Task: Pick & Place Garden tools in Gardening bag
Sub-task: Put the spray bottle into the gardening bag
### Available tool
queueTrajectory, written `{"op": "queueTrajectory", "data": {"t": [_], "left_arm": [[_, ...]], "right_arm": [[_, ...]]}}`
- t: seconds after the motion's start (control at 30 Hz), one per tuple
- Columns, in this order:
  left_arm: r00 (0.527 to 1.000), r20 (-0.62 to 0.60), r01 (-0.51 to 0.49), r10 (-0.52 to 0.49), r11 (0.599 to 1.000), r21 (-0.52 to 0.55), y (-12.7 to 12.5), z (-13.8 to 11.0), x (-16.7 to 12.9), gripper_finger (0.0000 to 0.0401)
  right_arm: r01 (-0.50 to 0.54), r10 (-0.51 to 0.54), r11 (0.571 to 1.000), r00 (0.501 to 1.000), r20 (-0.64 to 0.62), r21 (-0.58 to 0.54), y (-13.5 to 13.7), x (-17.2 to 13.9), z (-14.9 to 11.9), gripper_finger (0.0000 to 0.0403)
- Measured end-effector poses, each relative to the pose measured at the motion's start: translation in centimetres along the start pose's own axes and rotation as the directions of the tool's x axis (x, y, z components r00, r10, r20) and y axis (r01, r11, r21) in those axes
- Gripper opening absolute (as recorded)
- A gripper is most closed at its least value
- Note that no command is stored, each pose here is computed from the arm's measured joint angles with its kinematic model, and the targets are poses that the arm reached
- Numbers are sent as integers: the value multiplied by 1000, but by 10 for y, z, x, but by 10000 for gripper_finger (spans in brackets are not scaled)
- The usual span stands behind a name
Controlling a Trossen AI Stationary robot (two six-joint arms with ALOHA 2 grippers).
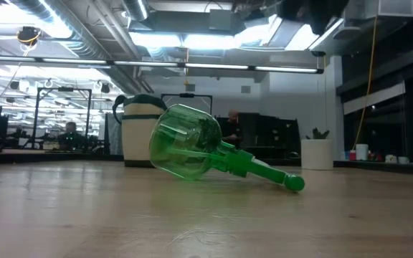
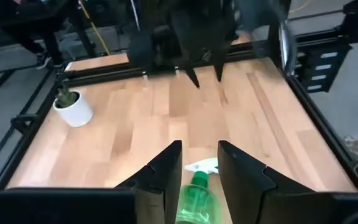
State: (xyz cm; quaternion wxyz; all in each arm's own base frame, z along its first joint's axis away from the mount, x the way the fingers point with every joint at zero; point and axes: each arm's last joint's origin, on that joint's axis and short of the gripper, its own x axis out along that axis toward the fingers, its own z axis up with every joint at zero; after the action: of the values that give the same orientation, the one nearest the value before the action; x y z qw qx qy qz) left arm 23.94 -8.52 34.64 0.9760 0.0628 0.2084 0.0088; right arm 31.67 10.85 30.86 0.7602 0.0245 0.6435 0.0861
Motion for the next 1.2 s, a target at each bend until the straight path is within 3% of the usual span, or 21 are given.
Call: {"op": "queueTrajectory", "data": {"t": [0.13, 0.3, 0.53, 0.7, 0.9, 1.07, 1.2], "left_arm": [[1000, -3, -8, 8, 1000, -11, -2, -1, 6, 100], [1000, -3, -6, 6, 1000, -11, -4, -1, 12, 100], [1000, -6, -11, 11, 1000, -9, -5, -2, 14, 100], [1000, 1, -20, 20, 1000, -12, -4, -1, 14, 100], [999, 6, -36, 36, 999, -14, -4, 0, 14, 100], [999, 2, -37, 37, 999, -12, -4, -1, 14, 100], [999, -15, -39, 39, 999, -4, -4, -3, 15, 100]], "right_arm": [[136, -135, 991, 988, 77, -8, 14, -14, -17, 158], [228, -226, 973, 973, 56, -41, 15, -4, -48, 158], [215, -214, 977, 970, 113, 4, -4, -2, -87, 158], [194, -194, 981, 954, 230, 24, -22, -5, -114, 158], [190, -166, 981, 909, 381, -27, -41, 1, -142, 158], [209, -162, 976, 881, 444, -59, -52, 25, -159, 158], [290, -172, 942, 848, 501, -167, -61, 56, -163, 158]]}}
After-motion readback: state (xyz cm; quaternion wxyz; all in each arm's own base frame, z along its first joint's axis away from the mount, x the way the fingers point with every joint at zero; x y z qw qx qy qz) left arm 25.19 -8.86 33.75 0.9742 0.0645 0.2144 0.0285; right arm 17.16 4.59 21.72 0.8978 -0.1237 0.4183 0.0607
